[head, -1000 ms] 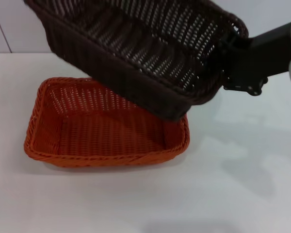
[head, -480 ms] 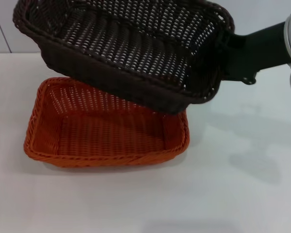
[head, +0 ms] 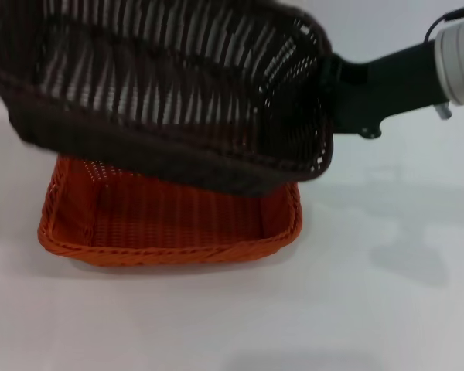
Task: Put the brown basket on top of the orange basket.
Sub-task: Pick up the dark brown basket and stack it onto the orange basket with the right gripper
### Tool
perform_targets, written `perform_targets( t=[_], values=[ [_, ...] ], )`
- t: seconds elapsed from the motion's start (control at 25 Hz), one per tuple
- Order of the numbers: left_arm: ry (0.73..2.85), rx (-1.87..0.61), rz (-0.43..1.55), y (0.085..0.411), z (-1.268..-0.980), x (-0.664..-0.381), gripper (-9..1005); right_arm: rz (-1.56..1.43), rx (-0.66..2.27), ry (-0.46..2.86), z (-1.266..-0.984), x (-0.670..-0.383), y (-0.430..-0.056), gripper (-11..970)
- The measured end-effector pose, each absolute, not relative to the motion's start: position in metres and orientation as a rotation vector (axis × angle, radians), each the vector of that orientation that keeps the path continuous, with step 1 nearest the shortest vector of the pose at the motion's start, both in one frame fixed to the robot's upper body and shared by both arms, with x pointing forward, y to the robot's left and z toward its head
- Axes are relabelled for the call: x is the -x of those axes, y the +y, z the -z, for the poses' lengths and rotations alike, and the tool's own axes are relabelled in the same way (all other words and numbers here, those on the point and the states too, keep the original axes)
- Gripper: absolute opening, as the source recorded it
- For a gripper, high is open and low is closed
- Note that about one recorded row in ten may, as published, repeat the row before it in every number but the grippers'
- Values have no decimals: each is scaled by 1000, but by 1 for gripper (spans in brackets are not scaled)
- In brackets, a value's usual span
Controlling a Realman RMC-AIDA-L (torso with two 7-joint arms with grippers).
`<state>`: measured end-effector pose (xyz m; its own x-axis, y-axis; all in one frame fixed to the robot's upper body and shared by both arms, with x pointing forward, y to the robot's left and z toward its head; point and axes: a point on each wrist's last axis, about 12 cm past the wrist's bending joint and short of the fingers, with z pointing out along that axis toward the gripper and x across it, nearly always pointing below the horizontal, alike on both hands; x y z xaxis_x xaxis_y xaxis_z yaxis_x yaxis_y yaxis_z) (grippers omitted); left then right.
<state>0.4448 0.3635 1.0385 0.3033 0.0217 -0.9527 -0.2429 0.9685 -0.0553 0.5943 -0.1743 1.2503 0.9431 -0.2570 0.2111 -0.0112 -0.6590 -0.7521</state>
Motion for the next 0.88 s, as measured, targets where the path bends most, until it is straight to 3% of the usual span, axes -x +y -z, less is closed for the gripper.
perform_targets(
  t=[0.88],
  values=[
    [1254, 208, -208, 365, -1038, -442, 786, 268, 2358, 221, -1215, -609, -180, 175]
  ],
)
